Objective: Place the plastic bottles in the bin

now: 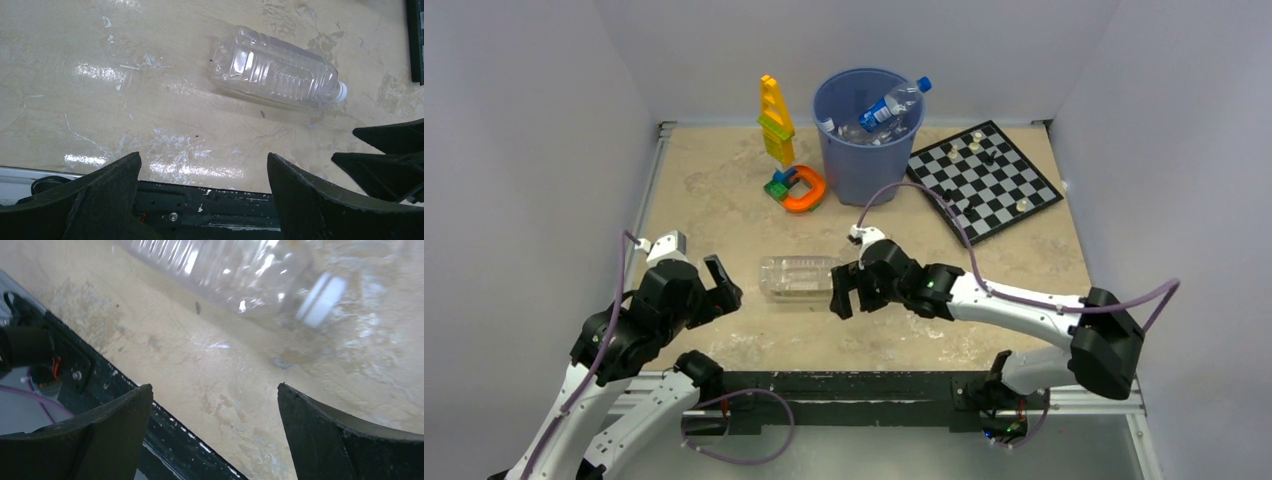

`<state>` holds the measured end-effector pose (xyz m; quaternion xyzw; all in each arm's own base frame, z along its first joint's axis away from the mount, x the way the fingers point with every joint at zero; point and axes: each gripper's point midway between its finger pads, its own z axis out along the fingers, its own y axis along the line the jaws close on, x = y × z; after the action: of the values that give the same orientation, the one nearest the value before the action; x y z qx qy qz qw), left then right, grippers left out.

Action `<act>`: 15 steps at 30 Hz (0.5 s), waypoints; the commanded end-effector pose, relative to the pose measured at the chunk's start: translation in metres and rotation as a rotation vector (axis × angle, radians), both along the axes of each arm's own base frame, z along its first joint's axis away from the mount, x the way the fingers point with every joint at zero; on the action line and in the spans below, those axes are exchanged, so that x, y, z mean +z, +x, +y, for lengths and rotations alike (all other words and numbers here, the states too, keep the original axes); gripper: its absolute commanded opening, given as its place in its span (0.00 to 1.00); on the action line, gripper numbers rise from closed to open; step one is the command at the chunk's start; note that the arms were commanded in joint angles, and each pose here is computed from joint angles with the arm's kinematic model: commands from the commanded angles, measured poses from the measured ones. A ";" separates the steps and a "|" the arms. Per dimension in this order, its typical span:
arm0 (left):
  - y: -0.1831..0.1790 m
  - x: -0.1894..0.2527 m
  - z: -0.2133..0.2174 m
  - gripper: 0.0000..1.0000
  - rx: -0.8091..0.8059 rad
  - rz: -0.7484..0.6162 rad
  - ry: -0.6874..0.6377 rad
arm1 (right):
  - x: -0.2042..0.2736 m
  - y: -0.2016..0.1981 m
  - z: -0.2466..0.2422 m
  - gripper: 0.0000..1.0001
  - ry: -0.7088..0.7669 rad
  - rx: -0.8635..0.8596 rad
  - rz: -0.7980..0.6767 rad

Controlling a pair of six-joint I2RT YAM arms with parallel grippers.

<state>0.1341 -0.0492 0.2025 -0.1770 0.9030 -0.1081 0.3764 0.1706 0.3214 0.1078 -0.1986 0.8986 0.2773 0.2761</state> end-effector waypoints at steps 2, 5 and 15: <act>0.004 0.002 -0.002 0.99 -0.012 -0.013 0.000 | 0.049 0.054 -0.040 0.99 0.202 -0.401 0.032; 0.004 0.002 -0.004 0.99 -0.019 -0.009 -0.003 | 0.064 0.059 -0.050 0.97 0.446 -0.552 0.157; 0.005 0.004 -0.007 0.99 -0.033 -0.007 -0.007 | 0.048 0.040 -0.048 0.93 0.747 -0.863 0.613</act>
<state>0.1333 -0.0514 0.2017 -0.1712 0.9056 -0.1107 0.3718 0.2115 0.2633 0.1487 0.2697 0.8287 0.4351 0.2262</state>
